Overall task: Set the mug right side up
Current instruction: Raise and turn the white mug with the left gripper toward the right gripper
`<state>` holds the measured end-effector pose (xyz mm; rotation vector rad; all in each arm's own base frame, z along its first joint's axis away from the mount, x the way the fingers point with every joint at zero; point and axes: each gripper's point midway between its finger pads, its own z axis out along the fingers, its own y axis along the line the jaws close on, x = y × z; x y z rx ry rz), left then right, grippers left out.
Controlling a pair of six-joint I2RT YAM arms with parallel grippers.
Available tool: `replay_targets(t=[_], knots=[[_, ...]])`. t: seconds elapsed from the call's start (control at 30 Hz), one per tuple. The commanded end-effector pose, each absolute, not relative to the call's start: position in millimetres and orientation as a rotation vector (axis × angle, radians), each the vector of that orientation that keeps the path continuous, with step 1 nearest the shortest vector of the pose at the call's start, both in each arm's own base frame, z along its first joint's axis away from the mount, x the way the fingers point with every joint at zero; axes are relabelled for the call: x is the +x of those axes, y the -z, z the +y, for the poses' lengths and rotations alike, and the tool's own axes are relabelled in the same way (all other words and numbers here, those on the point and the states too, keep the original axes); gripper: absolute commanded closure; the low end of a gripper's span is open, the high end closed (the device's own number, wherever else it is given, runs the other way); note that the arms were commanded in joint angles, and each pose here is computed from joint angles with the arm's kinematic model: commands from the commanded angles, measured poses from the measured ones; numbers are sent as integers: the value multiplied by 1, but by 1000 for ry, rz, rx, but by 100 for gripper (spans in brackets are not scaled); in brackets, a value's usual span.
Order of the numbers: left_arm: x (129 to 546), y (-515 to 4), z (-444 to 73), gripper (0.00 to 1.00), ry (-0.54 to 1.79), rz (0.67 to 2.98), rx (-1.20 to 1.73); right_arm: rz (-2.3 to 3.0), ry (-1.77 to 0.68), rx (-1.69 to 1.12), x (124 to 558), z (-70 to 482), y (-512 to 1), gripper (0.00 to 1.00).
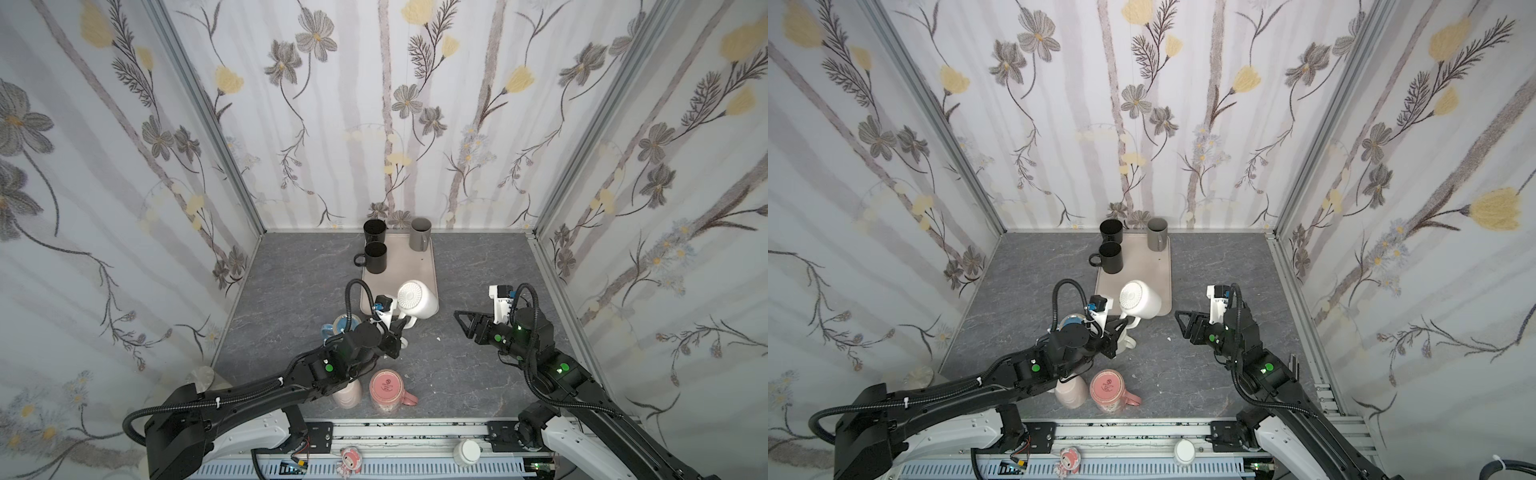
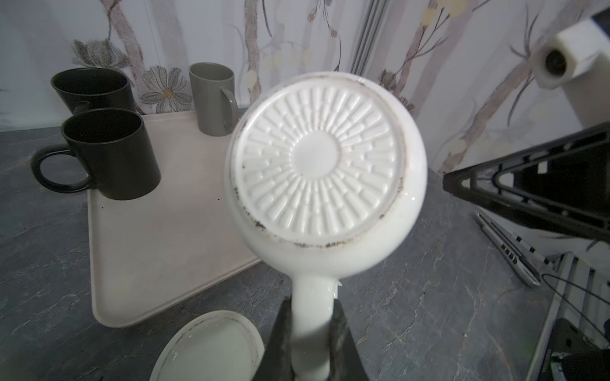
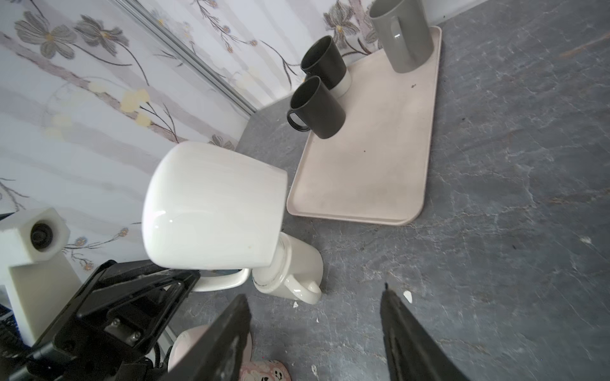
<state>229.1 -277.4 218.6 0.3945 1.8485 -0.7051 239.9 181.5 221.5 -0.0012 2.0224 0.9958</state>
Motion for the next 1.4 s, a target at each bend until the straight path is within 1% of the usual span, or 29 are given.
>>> replay_targets(t=[0.0, 0.13, 0.27, 0.37, 0.67, 0.83, 1.03, 1.1, 1.2, 1.3, 1.37], knots=[[234, -283, -268, 100, 918, 1614, 238, 1790, -1184, -68, 245, 204, -271, 30], [233, -312, -244, 100, 1007, 1460, 150, 1650, -1310, -172, 242, 230, -298, 26], [230, -334, -223, 100, 1072, 1322, 75, 1552, -1395, -312, 232, 261, -318, 26], [225, -351, -218, 100, 1127, 1243, 63, 1505, -1454, -386, 224, 283, -326, 26], [207, -374, -222, 100, 1249, 1124, 110, 1348, -1651, -483, 212, 314, -355, 27], [204, -378, -226, 100, 1286, 1107, 132, 1285, -1677, -542, 202, 325, -368, 30], [201, -381, -231, 100, 1321, 1098, 154, 1230, -1702, -537, 200, 326, -377, 43], [200, -382, -233, 100, 1328, 1101, 159, 1223, -1713, -534, 200, 328, -378, 49], [203, -378, -233, 100, 1323, 1117, 152, 1215, -1728, -528, 200, 330, -379, 60], [204, -375, -233, 100, 1318, 1133, 143, 1213, -1731, -522, 200, 330, -379, 73], [206, -372, -234, 100, 1312, 1151, 138, 1215, -1729, -522, 199, 330, -379, 85]])
